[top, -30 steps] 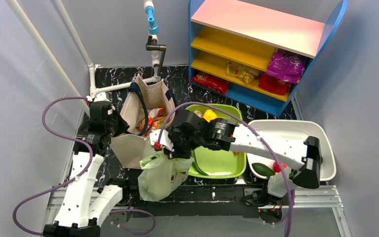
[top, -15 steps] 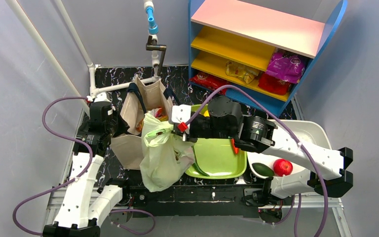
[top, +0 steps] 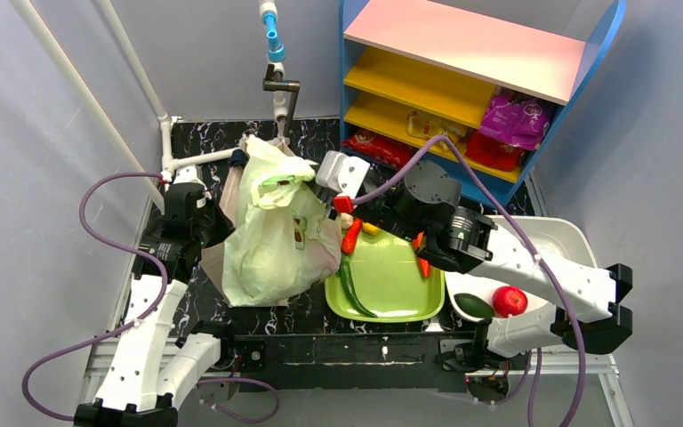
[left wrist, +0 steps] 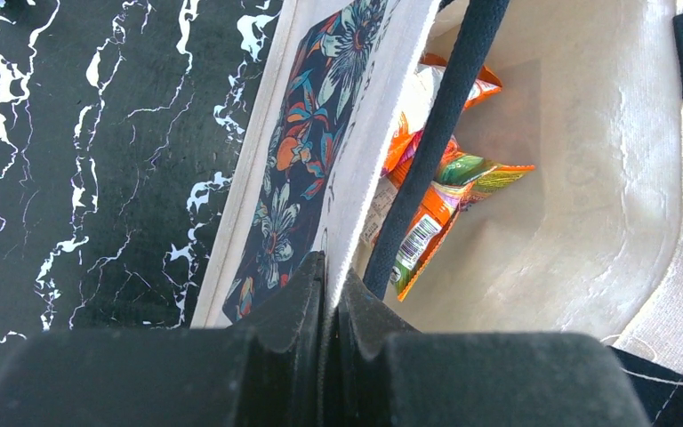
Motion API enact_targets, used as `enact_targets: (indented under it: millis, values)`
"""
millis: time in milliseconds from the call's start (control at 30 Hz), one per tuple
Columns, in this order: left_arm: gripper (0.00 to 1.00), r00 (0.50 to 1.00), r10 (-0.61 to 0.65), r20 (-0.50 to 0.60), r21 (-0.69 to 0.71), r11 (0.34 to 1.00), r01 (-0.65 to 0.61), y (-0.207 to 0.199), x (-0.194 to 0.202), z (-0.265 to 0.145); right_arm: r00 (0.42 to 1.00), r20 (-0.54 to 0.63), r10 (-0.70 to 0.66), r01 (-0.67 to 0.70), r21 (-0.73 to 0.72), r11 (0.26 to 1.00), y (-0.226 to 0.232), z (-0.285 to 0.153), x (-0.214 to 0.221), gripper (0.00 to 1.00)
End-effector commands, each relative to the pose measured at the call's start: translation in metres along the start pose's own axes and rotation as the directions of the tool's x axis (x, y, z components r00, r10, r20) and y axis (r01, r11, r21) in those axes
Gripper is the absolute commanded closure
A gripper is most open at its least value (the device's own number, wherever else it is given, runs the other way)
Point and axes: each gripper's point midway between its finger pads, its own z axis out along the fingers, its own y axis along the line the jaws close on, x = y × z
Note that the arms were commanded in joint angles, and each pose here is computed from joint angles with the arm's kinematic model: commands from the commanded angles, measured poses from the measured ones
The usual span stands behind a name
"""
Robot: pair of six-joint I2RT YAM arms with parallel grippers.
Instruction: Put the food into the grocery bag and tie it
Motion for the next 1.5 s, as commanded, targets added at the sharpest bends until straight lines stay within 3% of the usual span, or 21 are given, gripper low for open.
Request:
enact_targets:
  millis: [0, 267, 500, 800, 867, 900, 967, 1100, 1467]
  values:
    - [1.0, 1.0, 0.015, 0.023, 0.031, 0.999, -0.016, -0.007, -0.008, -0.008, 0.964, 0.247, -0.095, 0.03, 0.255, 0.967, -0.07, 0.004, -0.084, 0.99]
    - [1.0, 1.0, 0.02, 0.019, 0.032, 0.999, -0.021, -0.007, -0.007, -0.009, 0.943, 0.298, -0.147, 0.048, 0.316, 0.948, -0.107, 0.041, -0.107, 0.99]
    - [1.0, 0.999, 0.052, 0.018, 0.03, 0.998, -0.052, -0.009, -0.007, -0.009, 0.94, 0.334, -0.076, -0.024, 0.285, 0.958, -0.124, 0.071, -0.088, 0.99]
    - [1.0, 0.995, 0.094, 0.035, 0.019, 0.995, -0.094, -0.012, -0.011, -0.012, 0.938, 0.285, 0.196, -0.212, 0.026, 0.977, -0.057, 0.086, -0.013, 0.99]
    - [1.0, 0.995, 0.093, 0.035, 0.019, 0.995, -0.093, -0.013, -0.012, -0.012, 0.946, 0.203, 0.253, -0.253, -0.029, 0.967, -0.032, 0.081, 0.029, 0.99]
    - [1.0, 0.995, 0.092, 0.031, 0.027, 0.995, -0.093, -0.015, -0.012, -0.012, 0.951, 0.098, 0.294, -0.287, -0.079, 0.955, -0.009, 0.075, 0.083, 0.99]
    - [1.0, 0.995, 0.092, 0.026, 0.033, 0.995, -0.093, -0.017, -0.011, -0.012, 0.955, 0.032, 0.296, -0.29, -0.124, 0.949, 0.005, 0.075, 0.106, 0.99]
    - [1.0, 0.995, 0.099, 0.019, 0.04, 0.994, -0.1, -0.017, -0.009, -0.015, 0.93, 0.001, 0.368, -0.356, -0.252, 0.9, 0.027, 0.083, 0.096, 0.99]
    - [1.0, 0.994, 0.11, 0.022, 0.064, 0.992, -0.111, -0.022, -0.009, -0.012, 0.935, 0.068, 0.348, -0.297, -0.387, 0.873, 0.054, 0.089, 0.026, 0.99]
